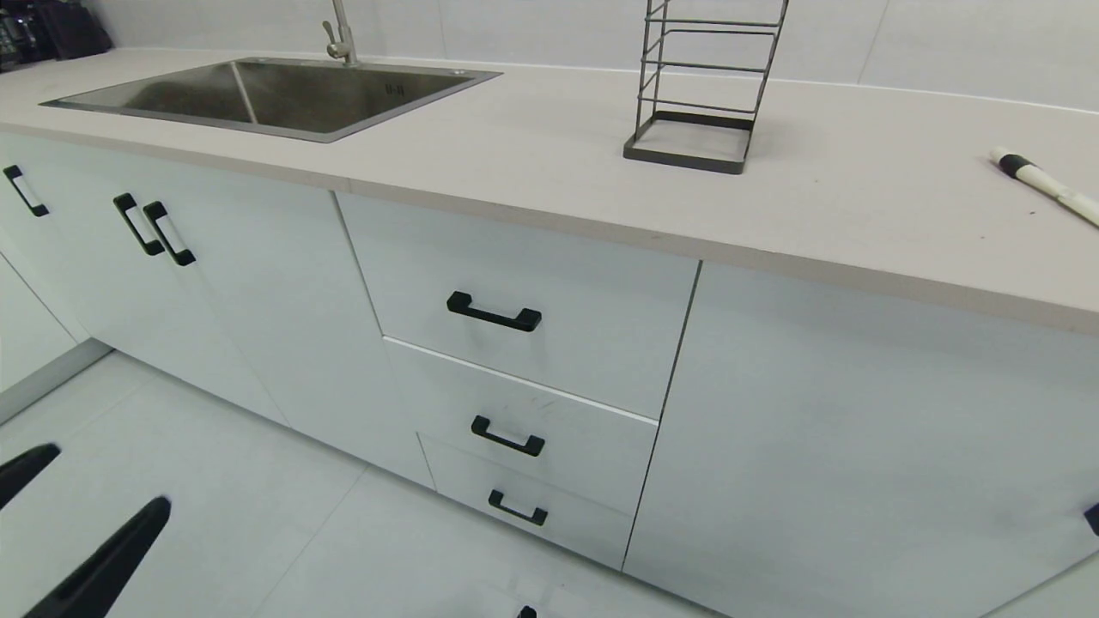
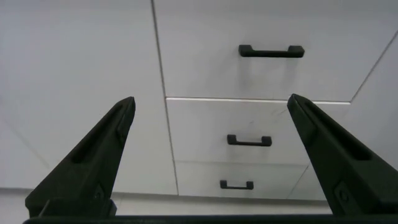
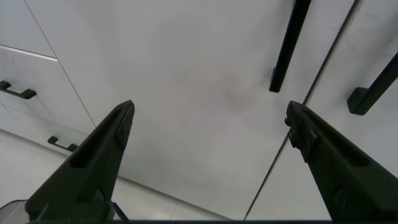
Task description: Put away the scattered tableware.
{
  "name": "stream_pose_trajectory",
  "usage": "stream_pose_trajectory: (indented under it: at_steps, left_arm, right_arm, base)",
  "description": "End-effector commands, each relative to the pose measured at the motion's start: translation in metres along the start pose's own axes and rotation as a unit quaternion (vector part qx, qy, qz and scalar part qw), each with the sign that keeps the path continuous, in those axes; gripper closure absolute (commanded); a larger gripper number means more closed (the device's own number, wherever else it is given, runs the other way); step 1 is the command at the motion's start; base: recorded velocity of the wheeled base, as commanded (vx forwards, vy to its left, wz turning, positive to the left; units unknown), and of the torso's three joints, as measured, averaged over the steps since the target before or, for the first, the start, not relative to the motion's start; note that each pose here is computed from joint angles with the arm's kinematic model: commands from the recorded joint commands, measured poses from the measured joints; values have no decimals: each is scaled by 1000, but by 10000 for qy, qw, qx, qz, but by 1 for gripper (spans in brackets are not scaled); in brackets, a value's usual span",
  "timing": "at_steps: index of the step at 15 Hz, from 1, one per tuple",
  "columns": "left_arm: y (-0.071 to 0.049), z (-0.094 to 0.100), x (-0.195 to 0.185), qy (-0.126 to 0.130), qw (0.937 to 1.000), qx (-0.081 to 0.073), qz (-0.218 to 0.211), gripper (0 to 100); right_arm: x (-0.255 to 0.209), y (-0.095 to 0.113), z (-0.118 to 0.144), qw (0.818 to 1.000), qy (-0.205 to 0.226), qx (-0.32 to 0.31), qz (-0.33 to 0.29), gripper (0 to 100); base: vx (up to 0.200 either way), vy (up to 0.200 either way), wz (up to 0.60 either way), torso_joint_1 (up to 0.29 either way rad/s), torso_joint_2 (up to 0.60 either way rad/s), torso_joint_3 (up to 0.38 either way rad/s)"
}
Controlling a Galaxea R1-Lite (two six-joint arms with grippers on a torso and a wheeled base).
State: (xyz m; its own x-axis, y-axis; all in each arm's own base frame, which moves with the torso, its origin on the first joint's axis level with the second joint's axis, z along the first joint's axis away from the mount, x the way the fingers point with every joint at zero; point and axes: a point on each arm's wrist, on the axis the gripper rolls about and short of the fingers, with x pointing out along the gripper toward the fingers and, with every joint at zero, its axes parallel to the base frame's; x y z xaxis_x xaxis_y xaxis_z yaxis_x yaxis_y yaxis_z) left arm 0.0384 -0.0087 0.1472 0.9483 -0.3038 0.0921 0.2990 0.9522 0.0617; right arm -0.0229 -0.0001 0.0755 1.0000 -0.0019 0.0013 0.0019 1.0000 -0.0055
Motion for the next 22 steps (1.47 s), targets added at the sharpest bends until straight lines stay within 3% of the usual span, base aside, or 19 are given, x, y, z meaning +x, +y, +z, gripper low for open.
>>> stream_pose_trajectory:
  at_steps: [1,3,5,7,8,9,11,13,14,22]
  left_arm:
    - [-15,-39,-61,-296,9988,178,347,0]
    - [-15,-44,-60,-117,9993,99,353,0]
    - [-16,-54,-61,279,9986,61,434,0]
    - [-18,-59,-66,234,9981,61,574,0]
    - [-18,-60,-66,274,9969,87,733,0]
    - [-16,-65,-67,526,9907,105,1252,0]
    - [-15,-65,-67,513,9898,33,1332,0]
    - [-15,-65,-67,504,9902,-193,1290,0]
    - [-15,-65,-67,508,9900,-225,1299,0]
    - [-15,-65,-67,508,9901,-225,1291,0]
  right_arm:
    - [0,0,0,10000,6,5,2,0]
    - [0,0,0,10000,6,-3,2,0]
    - [0,0,0,10000,6,5,2,0]
    - [0,0,0,10000,6,5,2,0]
    - [0,0,0,10000,6,5,2,0]
    - [0,0,0,10000,6,5,2,0]
    - [0,0,0,10000,6,-3,2,0]
    - [0,0,0,10000,6,-11,2,0]
    - [0,0,0,10000,6,-11,2,0]
    - [0,0,0,10000,6,-11,2,0]
  base:
    - [0,0,0,0,0,0]
    - [0,0,0,0,0,0]
    - [0,0,0,0,0,0]
    - [0,0,0,0,0,0]
    - [0,0,-600,7,7,-2]
    - [0,0,-600,-2,2,2]
    - [0,0,-600,5,5,5]
    - [0,0,-600,2,2,-2]
    - [0,0,-600,7,-2,2]
    - [0,0,-225,0,1,0]
